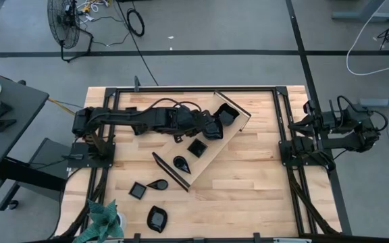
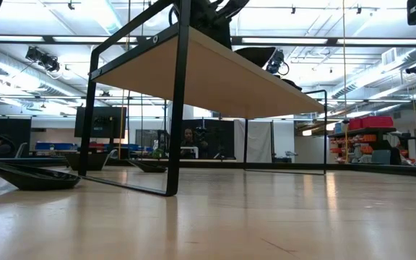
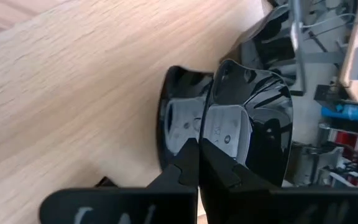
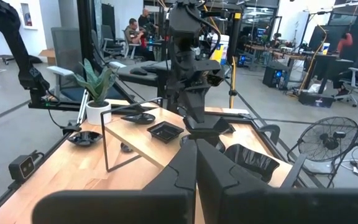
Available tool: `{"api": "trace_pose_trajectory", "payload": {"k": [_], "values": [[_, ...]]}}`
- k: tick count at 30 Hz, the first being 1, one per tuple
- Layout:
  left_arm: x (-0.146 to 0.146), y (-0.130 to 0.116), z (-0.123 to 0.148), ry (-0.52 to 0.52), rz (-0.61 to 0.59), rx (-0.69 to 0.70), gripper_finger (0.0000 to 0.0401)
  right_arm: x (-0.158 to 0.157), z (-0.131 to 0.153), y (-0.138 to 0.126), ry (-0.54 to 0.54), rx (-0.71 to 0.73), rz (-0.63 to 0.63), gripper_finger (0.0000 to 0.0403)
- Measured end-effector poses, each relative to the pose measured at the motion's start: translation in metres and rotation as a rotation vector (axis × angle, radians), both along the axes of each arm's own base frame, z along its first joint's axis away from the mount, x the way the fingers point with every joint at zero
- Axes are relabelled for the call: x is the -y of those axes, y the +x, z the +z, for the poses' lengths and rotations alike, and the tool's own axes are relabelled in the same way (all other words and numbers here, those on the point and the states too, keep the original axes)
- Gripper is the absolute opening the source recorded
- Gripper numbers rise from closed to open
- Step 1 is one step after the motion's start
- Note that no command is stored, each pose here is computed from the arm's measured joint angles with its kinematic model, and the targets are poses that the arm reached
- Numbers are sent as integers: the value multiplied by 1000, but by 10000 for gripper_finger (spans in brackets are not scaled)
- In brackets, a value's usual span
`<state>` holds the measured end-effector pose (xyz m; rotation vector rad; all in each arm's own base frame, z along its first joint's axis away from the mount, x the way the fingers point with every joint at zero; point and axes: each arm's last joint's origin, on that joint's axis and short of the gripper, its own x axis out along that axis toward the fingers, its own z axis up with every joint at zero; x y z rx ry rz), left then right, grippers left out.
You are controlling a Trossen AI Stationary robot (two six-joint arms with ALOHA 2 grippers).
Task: Pick & Place Mini shaped plates
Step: Stack the black leaf shaped bowl on top of the black leaf shaped bowl on the shelf
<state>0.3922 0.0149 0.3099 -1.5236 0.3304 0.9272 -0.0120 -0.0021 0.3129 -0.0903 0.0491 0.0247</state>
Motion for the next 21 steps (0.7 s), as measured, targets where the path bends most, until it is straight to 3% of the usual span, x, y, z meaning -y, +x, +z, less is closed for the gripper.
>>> {"api": "trace_pose_trajectory", "payload": {"k": [12, 21], "values": [[-1, 8, -6, -8, -5, 22, 4, 0, 0, 0, 0, 0, 0, 10], [-1, 8, -7, -4, -1, 16, 35, 0, 0, 0, 0, -1, 0, 10]]}}
